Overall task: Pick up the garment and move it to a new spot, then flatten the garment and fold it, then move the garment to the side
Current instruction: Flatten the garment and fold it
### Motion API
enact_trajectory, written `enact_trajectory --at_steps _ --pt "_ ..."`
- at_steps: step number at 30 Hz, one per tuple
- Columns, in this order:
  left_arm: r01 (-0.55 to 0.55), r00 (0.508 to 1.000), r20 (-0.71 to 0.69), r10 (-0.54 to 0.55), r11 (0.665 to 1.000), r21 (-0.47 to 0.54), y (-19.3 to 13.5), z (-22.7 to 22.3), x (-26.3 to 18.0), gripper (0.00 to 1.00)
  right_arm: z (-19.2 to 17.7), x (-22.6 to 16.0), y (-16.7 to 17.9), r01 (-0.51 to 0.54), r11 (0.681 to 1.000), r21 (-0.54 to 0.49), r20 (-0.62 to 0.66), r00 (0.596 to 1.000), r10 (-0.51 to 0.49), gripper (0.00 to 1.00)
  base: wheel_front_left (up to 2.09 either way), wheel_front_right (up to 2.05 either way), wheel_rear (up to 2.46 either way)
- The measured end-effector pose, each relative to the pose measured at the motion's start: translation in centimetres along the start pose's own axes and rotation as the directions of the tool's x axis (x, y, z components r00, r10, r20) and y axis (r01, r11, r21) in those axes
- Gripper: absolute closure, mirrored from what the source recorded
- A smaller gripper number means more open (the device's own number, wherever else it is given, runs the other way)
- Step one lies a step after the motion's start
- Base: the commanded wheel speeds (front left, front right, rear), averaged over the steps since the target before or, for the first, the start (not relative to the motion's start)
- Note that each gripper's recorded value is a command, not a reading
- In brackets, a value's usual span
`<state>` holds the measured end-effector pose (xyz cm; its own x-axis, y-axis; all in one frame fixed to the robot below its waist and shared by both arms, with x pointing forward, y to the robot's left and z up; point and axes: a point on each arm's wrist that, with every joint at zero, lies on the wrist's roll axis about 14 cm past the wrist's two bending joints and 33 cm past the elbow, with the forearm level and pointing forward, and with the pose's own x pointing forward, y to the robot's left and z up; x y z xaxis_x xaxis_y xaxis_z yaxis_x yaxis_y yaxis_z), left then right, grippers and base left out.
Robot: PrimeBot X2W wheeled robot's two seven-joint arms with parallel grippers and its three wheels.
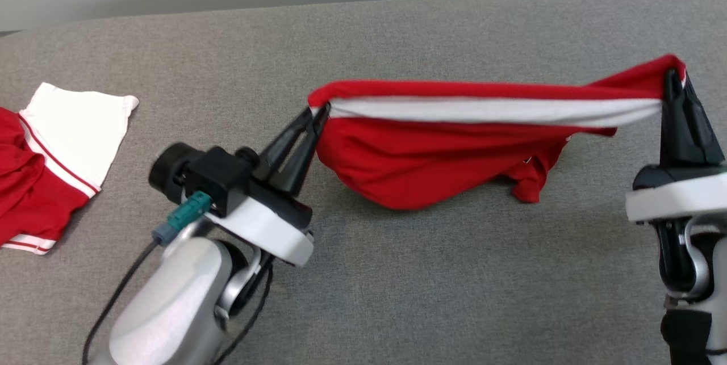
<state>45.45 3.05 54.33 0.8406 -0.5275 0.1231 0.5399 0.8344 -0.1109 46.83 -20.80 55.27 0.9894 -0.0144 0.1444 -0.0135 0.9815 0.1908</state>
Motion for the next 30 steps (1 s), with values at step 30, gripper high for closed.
enact_trajectory --at_steps 30 --pt "-0.105 0.92 0.39 0.032 0.98 0.168 8.3 19.3 8.0 1.0 13.8 13.8 9.5 -0.244 0.967 -0.076 0.274 0.927 0.256 1.0 0.0 0.0 0.0"
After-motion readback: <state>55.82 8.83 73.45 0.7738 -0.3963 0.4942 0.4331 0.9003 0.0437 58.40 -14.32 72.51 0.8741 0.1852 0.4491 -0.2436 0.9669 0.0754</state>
